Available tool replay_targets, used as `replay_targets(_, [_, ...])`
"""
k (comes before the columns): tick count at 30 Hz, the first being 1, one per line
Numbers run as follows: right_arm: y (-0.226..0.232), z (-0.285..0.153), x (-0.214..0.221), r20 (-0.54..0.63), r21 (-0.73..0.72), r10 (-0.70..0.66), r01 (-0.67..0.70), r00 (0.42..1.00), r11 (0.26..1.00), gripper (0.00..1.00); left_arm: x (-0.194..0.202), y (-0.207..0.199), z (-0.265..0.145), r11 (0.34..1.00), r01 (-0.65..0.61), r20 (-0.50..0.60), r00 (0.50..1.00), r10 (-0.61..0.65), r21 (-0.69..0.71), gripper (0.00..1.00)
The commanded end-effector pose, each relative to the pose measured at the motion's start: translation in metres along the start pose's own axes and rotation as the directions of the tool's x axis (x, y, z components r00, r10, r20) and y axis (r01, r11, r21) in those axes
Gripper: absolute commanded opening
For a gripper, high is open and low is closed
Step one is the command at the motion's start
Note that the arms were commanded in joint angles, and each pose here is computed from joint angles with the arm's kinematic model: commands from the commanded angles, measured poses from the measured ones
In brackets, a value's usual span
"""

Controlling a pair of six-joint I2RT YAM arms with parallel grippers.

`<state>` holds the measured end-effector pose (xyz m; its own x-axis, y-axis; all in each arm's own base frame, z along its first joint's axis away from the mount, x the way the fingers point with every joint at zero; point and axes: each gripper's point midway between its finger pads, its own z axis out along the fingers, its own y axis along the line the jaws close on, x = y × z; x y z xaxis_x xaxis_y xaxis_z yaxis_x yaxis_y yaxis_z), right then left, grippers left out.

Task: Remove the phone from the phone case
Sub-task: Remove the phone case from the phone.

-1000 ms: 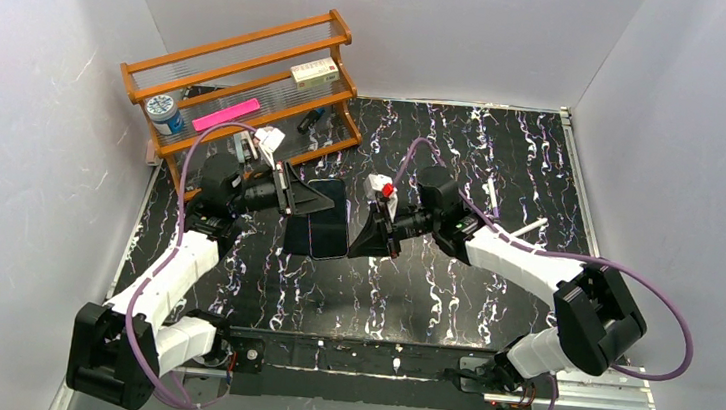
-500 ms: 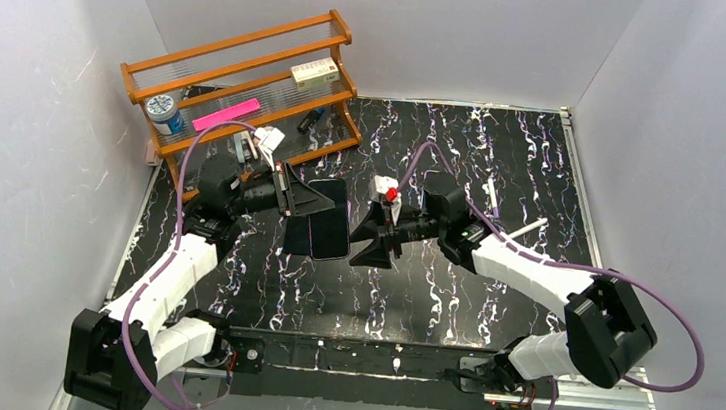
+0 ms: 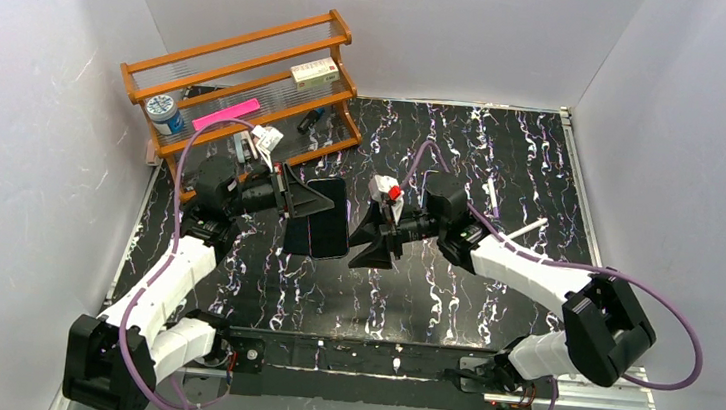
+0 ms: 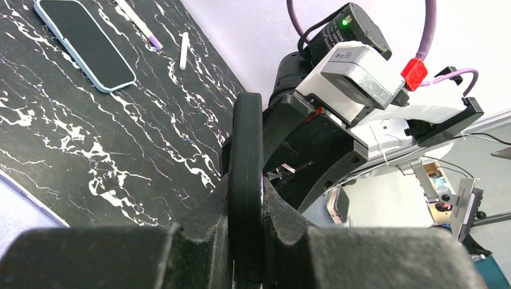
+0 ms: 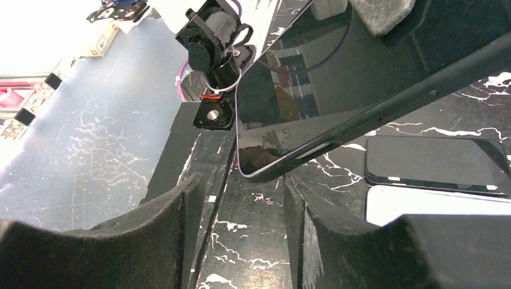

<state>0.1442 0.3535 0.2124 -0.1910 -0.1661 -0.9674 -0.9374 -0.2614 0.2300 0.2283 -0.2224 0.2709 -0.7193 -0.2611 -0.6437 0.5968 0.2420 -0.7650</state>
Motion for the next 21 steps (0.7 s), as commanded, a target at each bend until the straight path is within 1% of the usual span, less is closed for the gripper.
replay_targets(1, [0.0052,0.0053,-0.0235,0.042,-0.051,-0.054,0.056,0.998,0.997,0.57,-0.0106,-0.0285,-0.003,0.992,-0.103,0.021,0.995,0.101,0.078,0.0])
replay_targets(6, [0.002,0.0083,-0.0267,0.045,-0.057,-0.054,0.057,0.997,0.997,0.51,-0.0088,-0.0336,-0.0016,0.989,-0.111,0.016,0.994,0.11,0.098,0.0])
replay_targets(12, [0.0009,0.0095,-0.0301,0.047,-0.069,-0.061,0.064,0.997,0.996,0.41,-0.0072,-0.0361,-0.0006,0.988,-0.111,0.008,0.994,0.111,0.11,0.0])
replay_targets(17, [-0.0005,0.0102,-0.0284,0.042,-0.075,-0.072,0.075,0.997,0.994,0.23,-0.0074,-0.0362,0.0011,0.991,-0.082,0.007,0.997,0.082,0.109,0.0])
replay_targets(19, [-0.0012,0.0105,-0.0274,0.04,-0.077,-0.085,0.087,0.996,0.993,0.15,-0.0083,-0.0358,0.0024,0.993,-0.053,0.01,0.999,0.052,0.105,0.0])
replay_targets(21, [-0.0022,0.0106,-0.0274,0.041,-0.076,-0.1,0.103,0.994,0.992,0.09,-0.0083,-0.0362,0.0046,0.995,-0.016,0.011,1.0,0.015,0.103,0.0])
